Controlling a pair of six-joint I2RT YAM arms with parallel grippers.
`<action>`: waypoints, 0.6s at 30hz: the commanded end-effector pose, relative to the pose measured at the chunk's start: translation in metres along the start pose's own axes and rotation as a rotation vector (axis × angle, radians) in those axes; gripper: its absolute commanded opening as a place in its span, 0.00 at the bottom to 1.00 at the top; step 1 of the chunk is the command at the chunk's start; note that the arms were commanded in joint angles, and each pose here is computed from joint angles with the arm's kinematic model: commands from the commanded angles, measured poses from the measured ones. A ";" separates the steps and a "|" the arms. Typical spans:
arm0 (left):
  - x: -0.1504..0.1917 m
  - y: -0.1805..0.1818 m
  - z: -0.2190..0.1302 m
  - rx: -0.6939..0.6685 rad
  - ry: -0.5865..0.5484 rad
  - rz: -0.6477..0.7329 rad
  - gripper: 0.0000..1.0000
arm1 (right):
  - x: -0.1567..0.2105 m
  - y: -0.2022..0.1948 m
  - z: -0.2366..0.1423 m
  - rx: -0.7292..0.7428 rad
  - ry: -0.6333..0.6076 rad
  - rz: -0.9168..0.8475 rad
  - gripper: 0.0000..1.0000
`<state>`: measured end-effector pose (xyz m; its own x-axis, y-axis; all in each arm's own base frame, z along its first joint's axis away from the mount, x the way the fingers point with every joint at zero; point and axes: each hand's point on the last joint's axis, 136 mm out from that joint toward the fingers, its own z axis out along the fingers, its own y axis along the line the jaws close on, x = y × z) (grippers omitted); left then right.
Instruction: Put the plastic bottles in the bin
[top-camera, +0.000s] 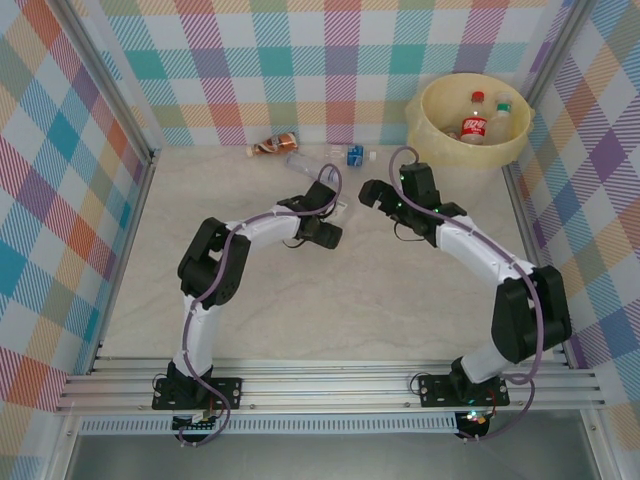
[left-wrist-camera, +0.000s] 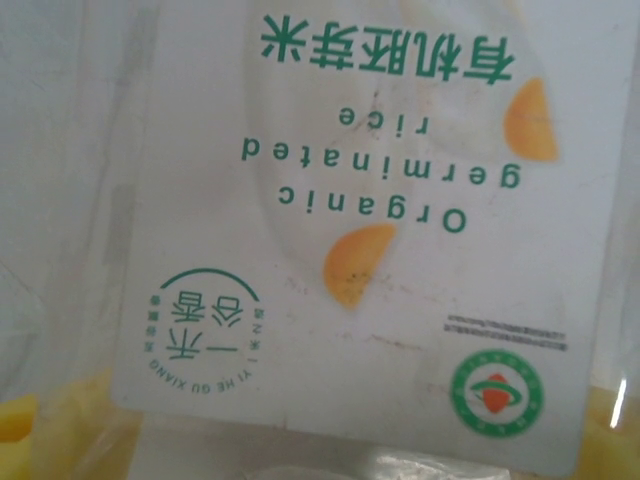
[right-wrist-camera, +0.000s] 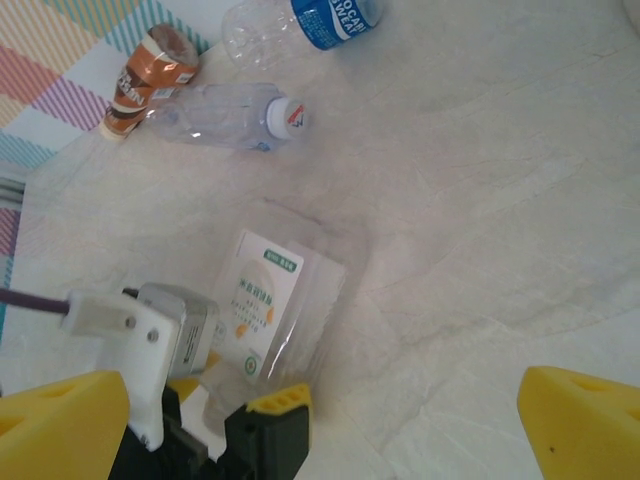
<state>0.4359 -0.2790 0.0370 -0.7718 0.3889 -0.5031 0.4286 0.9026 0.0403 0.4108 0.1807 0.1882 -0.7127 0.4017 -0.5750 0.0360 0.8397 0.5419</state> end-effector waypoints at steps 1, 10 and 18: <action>-0.004 -0.003 -0.018 0.018 -0.072 0.001 0.80 | 0.004 0.007 -0.019 -0.063 0.014 -0.036 1.00; 0.001 -0.024 -0.067 0.122 -0.213 -0.002 0.75 | 0.027 0.020 -0.028 -0.213 0.155 0.060 1.00; -0.005 -0.066 -0.118 0.240 -0.337 0.055 0.75 | 0.025 0.040 -0.008 -0.344 0.208 0.210 1.00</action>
<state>0.3632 -0.2988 0.1081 -0.6270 0.3573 -0.6922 0.5488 0.8333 -0.0670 0.3813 0.2095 0.1966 -0.8252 0.4224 -0.3749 -0.0167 0.6454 0.7637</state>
